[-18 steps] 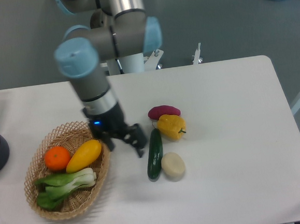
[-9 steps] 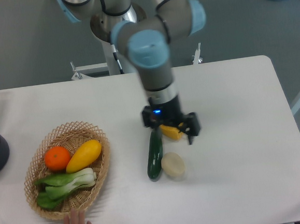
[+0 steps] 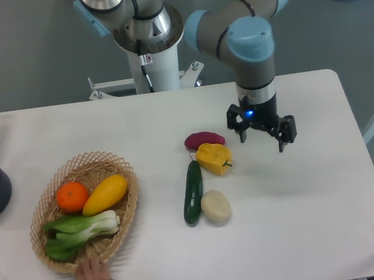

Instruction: Place the mango in the basket

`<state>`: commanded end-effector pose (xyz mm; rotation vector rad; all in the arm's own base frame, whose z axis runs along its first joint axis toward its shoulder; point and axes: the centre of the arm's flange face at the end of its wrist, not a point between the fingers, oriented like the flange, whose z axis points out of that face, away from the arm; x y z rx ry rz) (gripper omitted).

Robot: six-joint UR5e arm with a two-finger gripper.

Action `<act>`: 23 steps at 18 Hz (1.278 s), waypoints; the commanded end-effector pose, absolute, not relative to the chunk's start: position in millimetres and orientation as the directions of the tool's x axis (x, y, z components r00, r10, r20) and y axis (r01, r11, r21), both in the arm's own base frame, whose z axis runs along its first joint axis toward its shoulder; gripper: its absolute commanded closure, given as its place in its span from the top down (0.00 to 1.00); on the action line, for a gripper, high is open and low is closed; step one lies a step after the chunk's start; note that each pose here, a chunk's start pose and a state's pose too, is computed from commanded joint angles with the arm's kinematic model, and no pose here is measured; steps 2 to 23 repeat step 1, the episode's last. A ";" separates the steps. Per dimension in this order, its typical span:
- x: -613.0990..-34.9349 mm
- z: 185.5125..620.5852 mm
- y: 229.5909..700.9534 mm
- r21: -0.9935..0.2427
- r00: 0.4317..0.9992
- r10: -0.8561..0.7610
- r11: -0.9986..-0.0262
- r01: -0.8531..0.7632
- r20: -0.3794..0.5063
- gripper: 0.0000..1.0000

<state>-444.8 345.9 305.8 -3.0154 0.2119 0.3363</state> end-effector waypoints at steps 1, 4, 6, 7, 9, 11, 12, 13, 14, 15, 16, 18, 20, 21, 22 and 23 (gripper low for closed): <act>-444.1 305.7 346.5 -0.083 0.966 -0.128 -0.985 -0.150 -0.224 1.00; -444.1 305.7 346.5 -0.083 0.966 -0.128 -0.985 -0.150 -0.224 1.00; -444.1 305.7 346.5 -0.083 0.966 -0.128 -0.985 -0.150 -0.224 1.00; -444.1 305.7 346.5 -0.083 0.966 -0.128 -0.985 -0.150 -0.224 1.00; -444.1 305.7 346.5 -0.083 0.966 -0.128 -0.985 -0.150 -0.224 1.00; -444.1 305.7 346.5 -0.083 0.966 -0.128 -0.985 -0.150 -0.224 1.00; -444.1 305.7 346.5 -0.083 0.966 -0.128 -0.985 -0.150 -0.224 1.00; -444.1 305.7 346.5 -0.083 0.966 -0.128 -0.985 -0.150 -0.224 1.00; -444.1 305.7 346.5 -0.083 0.966 -0.128 -0.985 -0.150 -0.224 1.00; -444.1 305.7 346.5 -0.083 0.966 -0.128 -0.985 -0.150 -0.224 1.00; -444.1 305.7 346.5 -0.083 0.966 -0.128 -0.985 -0.150 -0.224 1.00; -444.1 305.7 346.5 -0.083 0.966 -0.128 -0.985 -0.150 -0.224 1.00; -444.1 305.7 346.5 -0.083 0.966 -0.128 -0.985 -0.150 -0.224 1.00; -444.1 305.7 346.5 -0.083 0.966 -0.128 -0.985 -0.150 -0.224 1.00; -444.1 305.7 346.5 -0.083 0.966 -0.128 -0.985 -0.150 -0.224 1.00; -444.1 305.7 346.5 -0.083 0.966 -0.128 -0.985 -0.150 -0.224 1.00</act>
